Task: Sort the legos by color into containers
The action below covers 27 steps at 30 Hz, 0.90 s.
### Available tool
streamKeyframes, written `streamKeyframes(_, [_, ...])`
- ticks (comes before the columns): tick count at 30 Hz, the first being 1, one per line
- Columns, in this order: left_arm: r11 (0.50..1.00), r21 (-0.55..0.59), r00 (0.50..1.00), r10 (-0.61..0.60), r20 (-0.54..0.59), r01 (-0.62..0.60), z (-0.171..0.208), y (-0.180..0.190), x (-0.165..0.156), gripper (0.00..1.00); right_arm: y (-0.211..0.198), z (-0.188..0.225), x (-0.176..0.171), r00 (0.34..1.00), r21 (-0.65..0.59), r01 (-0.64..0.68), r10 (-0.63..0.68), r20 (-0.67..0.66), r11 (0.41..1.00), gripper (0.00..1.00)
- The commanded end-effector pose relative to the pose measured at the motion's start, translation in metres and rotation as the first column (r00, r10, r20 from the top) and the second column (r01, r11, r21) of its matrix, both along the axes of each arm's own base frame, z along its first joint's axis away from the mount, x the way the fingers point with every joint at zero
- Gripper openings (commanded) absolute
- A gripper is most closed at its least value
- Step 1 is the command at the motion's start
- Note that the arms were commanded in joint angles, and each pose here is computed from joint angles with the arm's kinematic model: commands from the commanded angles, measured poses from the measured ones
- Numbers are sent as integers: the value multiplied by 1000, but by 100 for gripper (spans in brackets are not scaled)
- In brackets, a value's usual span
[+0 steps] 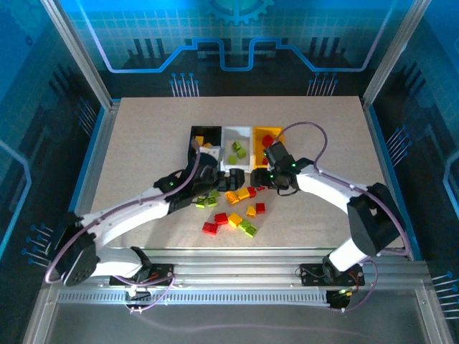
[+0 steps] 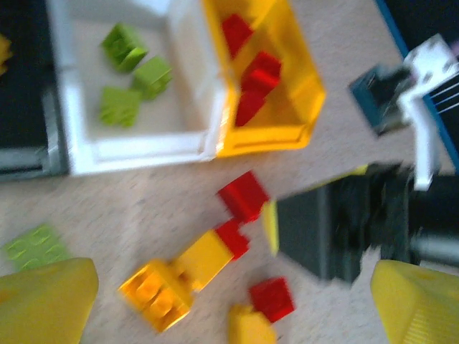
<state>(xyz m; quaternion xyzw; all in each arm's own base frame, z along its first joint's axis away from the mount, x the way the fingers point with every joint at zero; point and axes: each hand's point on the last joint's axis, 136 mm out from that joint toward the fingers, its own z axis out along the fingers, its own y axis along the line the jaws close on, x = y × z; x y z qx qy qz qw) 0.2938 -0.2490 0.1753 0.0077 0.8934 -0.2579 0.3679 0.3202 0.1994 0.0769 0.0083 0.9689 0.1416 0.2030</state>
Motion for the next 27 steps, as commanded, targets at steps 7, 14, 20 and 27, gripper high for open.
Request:
streamKeyframes(7, [984,47,985,172,20,-172,-14,70,-35,99,5,-24,24,998,-91,62,-64,-19,994,70])
streamKeyframes(14, [979,60,981,192,14,-193,-21,79,-37,99,-10,-42,19,992,-172,103,-114,-55,980,59])
streamKeyframes(20, [977,69,980,201,0,-200,-27,80,-37,99,-26,-47,14,987,-214,133,-148,-57,968,47])
streamKeyframes(27, [969,92,973,229,2,-229,-29,90,-38,99,-21,-38,13,992,-173,110,-119,-41,979,32])
